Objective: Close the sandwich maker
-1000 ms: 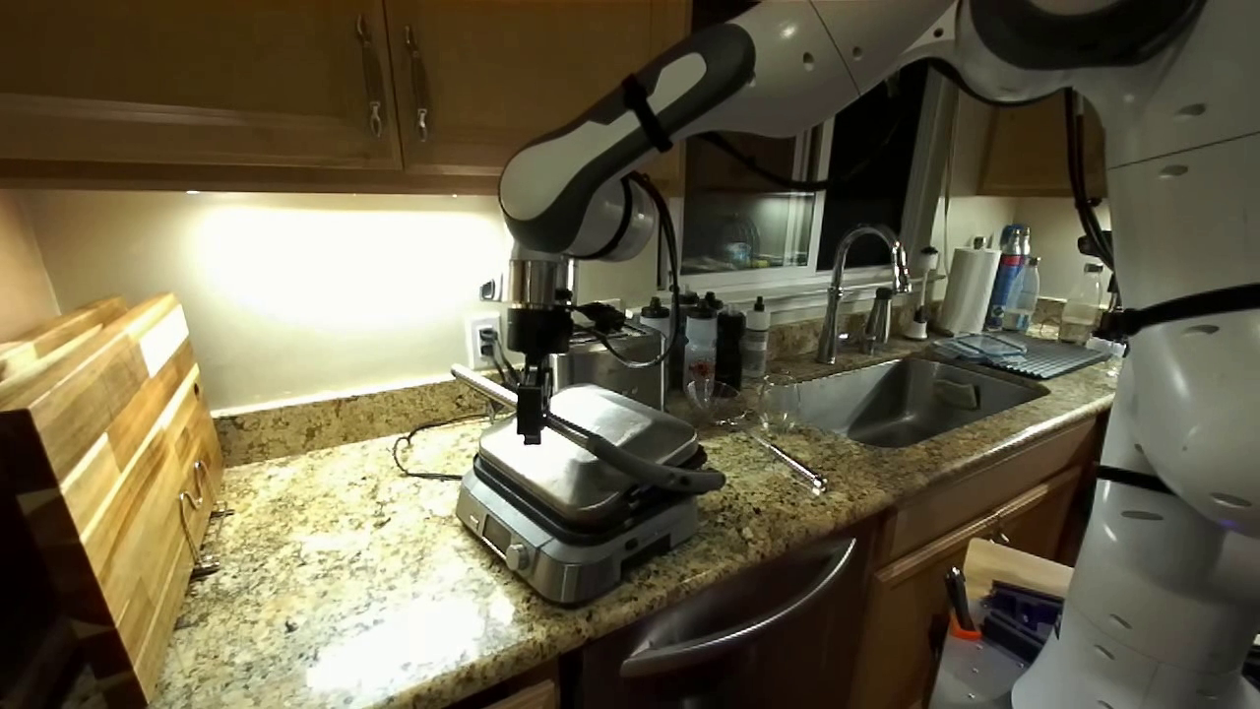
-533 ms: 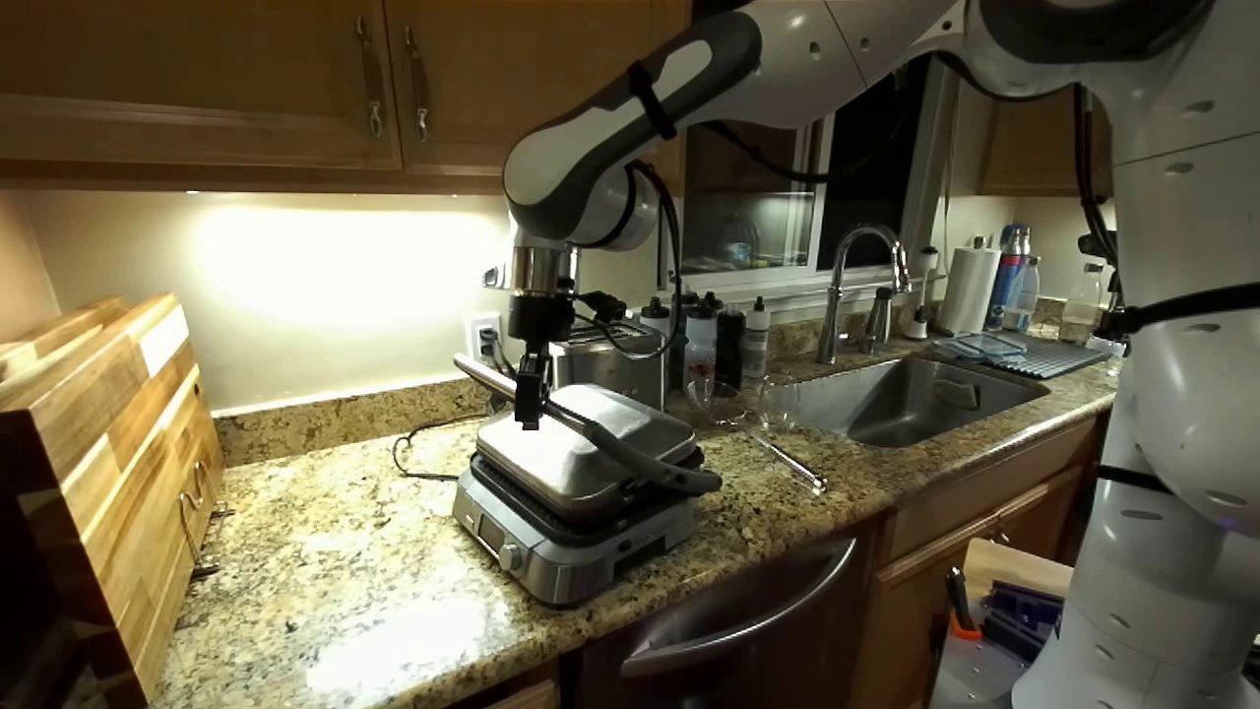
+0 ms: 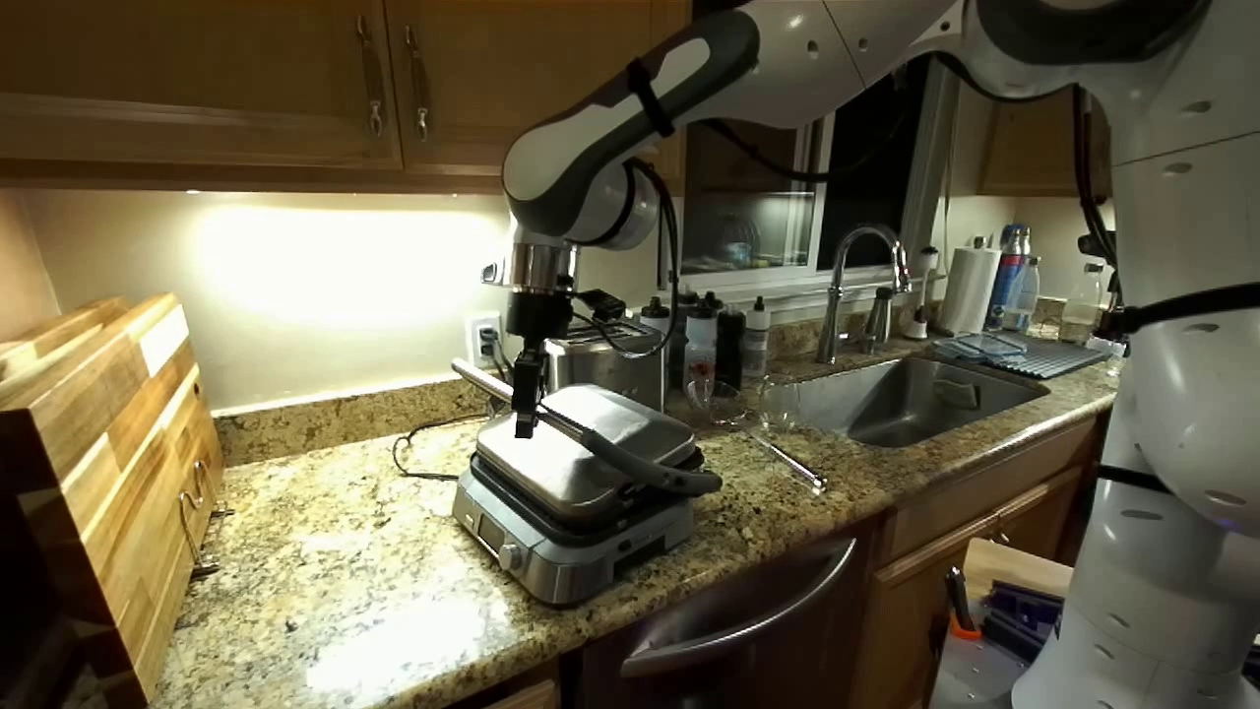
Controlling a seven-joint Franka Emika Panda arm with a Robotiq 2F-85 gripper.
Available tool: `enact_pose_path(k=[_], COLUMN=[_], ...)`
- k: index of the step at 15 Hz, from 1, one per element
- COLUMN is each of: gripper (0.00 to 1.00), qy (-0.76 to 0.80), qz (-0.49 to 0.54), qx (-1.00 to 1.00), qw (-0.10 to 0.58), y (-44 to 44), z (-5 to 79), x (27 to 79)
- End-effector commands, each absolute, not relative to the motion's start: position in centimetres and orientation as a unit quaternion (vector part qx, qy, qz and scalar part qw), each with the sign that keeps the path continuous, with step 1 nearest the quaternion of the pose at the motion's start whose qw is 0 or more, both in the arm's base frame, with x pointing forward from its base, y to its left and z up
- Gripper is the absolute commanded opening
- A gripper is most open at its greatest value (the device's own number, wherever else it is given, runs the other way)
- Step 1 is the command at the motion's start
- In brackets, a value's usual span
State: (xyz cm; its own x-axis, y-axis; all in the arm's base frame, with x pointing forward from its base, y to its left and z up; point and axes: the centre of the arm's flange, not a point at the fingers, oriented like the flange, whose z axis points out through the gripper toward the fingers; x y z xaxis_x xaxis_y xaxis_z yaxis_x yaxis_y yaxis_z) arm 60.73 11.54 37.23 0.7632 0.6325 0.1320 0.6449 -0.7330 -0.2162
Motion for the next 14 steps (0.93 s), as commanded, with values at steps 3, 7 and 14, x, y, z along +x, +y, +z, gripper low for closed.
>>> enact_pose_path(k=[3, 7, 14], gripper=[0.92, 1.0, 1.0], qy=[-0.352, -0.352, -0.299], qz=[-0.062, -0.069, -0.036], qx=[-0.924, -0.924, -0.948], qw=[0.138, 0.132, 0.1], y=[10.9, 10.0, 5.6], z=[39.7, 40.3, 45.2], x=[61.5, 61.3, 58.7])
